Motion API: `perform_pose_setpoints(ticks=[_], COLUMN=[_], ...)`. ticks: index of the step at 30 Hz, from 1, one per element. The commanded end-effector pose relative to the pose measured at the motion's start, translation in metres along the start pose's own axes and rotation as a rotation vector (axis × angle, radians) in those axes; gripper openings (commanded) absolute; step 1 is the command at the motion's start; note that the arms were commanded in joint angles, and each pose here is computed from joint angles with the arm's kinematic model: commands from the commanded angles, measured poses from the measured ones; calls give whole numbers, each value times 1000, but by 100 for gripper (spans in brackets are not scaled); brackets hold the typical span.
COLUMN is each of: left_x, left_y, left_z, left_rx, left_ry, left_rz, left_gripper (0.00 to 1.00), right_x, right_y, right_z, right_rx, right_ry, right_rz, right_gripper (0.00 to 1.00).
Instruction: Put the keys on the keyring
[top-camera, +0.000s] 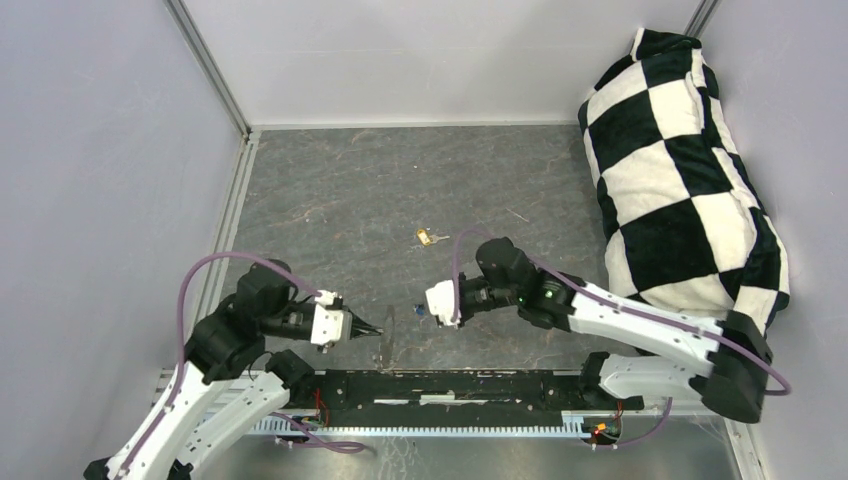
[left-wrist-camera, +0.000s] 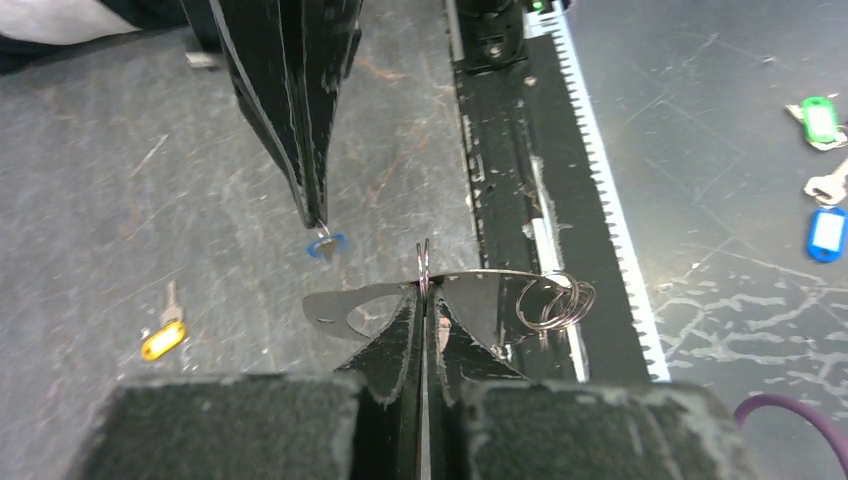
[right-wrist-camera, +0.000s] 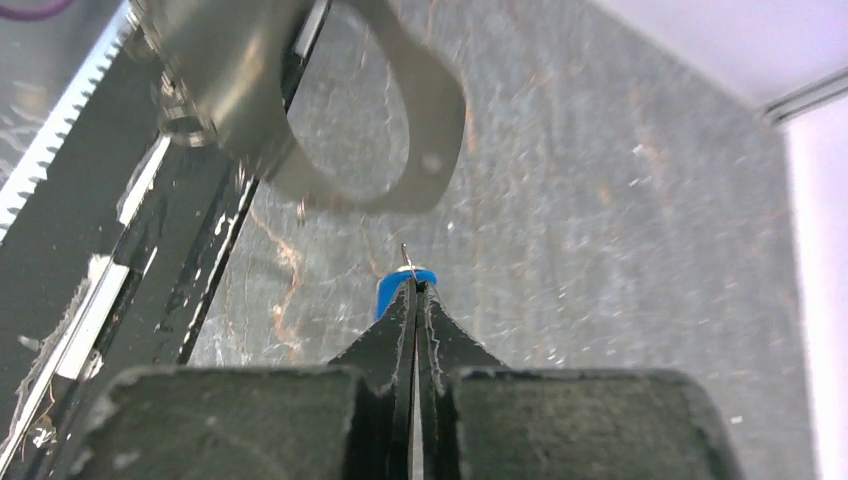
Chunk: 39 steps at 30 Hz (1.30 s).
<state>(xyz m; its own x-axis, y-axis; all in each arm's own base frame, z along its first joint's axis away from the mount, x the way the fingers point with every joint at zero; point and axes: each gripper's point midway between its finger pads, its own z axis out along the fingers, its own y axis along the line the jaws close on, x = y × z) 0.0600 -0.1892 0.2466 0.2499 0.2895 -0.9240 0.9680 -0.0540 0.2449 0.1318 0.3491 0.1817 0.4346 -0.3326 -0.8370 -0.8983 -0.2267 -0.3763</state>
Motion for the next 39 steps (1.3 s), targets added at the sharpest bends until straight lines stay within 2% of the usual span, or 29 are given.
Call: perform_pose_setpoints(ticks=[1, 11, 19, 28, 39], left_x=[-26, -32, -34, -51, -45], left_y=[-8, 5, 7, 17, 11], left_z=[10, 25, 29, 31, 30], left_rx=[137, 200, 223, 154, 173], left_ry=[-105, -131, -158, -246, -222], left_rz=[-16, 3, 20, -64, -78], left_gripper=[2, 2, 2, 2, 2], right_x=[-42, -73, -110, -118, -134], right_y=[-15, -23, -15, -9, -12], right_z=[-18, -42, -49, -48, -45], right_rx=[130, 152, 71, 44, 34], right_ry=[-27, -16, -106, -111, -134], right_rz=[-117, -281, -391, -444, -474], right_gripper=[1, 1, 1, 1, 1])
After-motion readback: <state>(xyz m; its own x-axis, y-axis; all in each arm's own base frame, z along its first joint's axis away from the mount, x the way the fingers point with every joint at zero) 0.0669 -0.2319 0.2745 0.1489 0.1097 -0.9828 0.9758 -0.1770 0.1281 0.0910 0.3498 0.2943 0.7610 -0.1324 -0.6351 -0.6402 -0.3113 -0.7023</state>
